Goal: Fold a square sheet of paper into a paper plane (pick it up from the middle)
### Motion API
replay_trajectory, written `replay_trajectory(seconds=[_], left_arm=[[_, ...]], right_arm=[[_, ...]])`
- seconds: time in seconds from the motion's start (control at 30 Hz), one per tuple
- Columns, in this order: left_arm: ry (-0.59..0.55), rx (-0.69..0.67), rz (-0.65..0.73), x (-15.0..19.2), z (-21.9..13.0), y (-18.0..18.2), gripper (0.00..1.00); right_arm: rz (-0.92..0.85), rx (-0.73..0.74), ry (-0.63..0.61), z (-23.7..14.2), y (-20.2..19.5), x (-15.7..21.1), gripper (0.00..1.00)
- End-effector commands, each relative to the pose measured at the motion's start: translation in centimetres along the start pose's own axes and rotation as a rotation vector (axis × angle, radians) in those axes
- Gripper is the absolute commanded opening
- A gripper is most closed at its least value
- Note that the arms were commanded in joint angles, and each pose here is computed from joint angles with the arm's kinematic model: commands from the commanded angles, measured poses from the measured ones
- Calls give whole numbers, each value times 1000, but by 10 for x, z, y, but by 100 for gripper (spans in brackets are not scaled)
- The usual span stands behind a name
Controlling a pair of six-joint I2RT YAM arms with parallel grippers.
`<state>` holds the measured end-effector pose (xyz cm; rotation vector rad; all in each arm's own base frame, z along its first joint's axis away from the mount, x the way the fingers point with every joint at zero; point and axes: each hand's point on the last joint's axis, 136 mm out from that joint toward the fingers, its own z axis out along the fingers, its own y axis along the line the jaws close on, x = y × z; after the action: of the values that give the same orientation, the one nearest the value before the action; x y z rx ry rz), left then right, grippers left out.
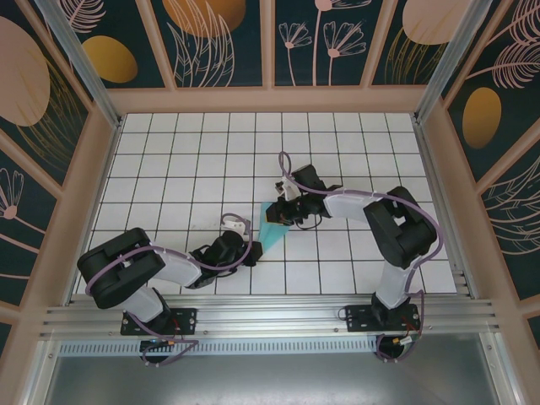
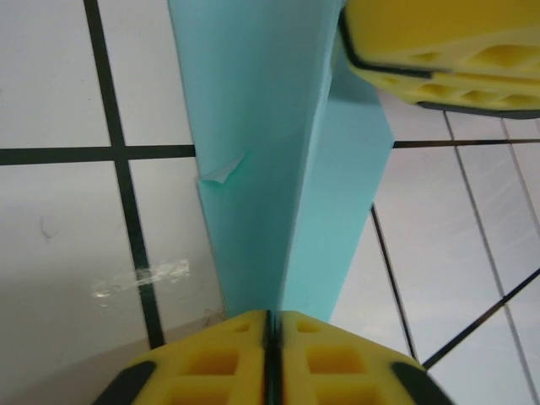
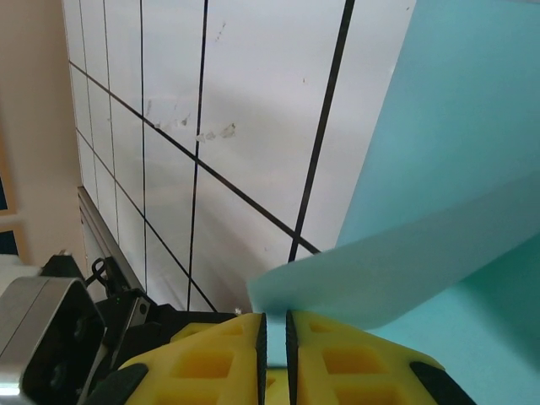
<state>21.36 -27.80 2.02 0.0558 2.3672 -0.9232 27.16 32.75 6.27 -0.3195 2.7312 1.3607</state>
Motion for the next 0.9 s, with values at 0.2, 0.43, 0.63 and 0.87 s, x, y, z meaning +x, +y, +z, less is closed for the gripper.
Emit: replay_trajectory(seconds=[0.2,0.43,0.63,0.87], left_arm=[[-2,-37,24,-8,-1,0,24],[-37,-28,23,-21,-4,-7,26],[-39,-26,26,-27,-2,-7,23],[-25,-28,22,-28,6,-8,22]], right_arm=[[-45,-35,17,9,6,-2,18],[-43,-30,28,11,3,1,18],[-42,-32,33,12,3,0,18],[-44,-30,36,13,4,-1,18]])
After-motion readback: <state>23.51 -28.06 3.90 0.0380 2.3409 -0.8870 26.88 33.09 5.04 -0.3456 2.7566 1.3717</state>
